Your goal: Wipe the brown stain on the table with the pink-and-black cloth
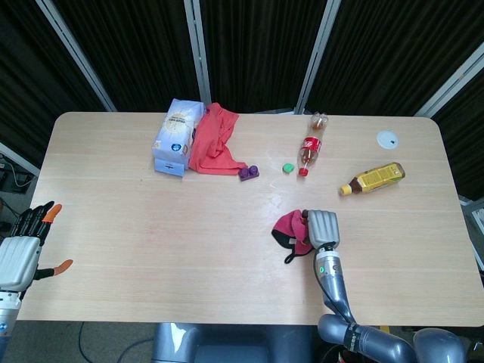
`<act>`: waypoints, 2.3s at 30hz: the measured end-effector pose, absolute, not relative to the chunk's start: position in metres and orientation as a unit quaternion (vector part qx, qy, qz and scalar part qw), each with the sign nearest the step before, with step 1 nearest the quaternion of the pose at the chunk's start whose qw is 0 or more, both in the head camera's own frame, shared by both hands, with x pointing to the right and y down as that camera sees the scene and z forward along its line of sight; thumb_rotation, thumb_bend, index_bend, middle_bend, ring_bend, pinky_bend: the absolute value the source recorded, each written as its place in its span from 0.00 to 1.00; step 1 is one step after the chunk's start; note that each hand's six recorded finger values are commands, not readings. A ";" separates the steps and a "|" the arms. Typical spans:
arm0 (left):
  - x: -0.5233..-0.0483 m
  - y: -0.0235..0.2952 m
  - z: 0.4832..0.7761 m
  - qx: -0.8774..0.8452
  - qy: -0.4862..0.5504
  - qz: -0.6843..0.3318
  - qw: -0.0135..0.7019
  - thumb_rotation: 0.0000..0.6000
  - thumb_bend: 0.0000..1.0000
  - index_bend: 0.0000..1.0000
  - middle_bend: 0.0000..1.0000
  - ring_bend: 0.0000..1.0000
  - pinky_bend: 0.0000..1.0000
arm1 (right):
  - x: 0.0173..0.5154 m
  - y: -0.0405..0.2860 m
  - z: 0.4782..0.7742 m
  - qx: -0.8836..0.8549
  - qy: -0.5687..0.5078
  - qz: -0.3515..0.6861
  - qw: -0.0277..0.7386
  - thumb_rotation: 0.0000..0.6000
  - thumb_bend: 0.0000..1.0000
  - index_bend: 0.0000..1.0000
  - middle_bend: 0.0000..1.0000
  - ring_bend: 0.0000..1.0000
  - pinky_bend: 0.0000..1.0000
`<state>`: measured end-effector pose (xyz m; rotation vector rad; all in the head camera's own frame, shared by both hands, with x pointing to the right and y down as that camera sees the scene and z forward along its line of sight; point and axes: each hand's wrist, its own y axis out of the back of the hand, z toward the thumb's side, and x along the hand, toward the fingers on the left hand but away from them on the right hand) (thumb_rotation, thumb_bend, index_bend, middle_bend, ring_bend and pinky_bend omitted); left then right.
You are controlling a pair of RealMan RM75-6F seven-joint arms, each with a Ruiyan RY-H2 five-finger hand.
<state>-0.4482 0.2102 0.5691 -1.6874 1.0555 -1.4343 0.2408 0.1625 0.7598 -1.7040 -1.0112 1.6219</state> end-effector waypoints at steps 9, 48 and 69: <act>-0.448 0.210 0.569 -0.647 0.404 -0.551 0.339 1.00 0.00 0.00 0.00 0.00 0.00 | 0.322 0.158 0.749 -0.582 -0.386 0.654 0.292 1.00 0.37 0.76 0.68 0.63 0.76; -0.446 0.211 0.568 -0.648 0.406 -0.545 0.344 1.00 0.00 0.00 0.00 0.00 0.00 | 0.363 0.145 0.639 -0.596 -0.347 0.640 0.340 1.00 0.00 0.04 0.00 0.00 0.17; -0.445 0.210 0.565 -0.646 0.401 -0.536 0.366 1.00 0.00 0.00 0.00 0.00 0.00 | 0.417 0.232 0.547 -0.594 -0.399 0.556 0.424 1.00 0.00 0.00 0.00 0.00 0.08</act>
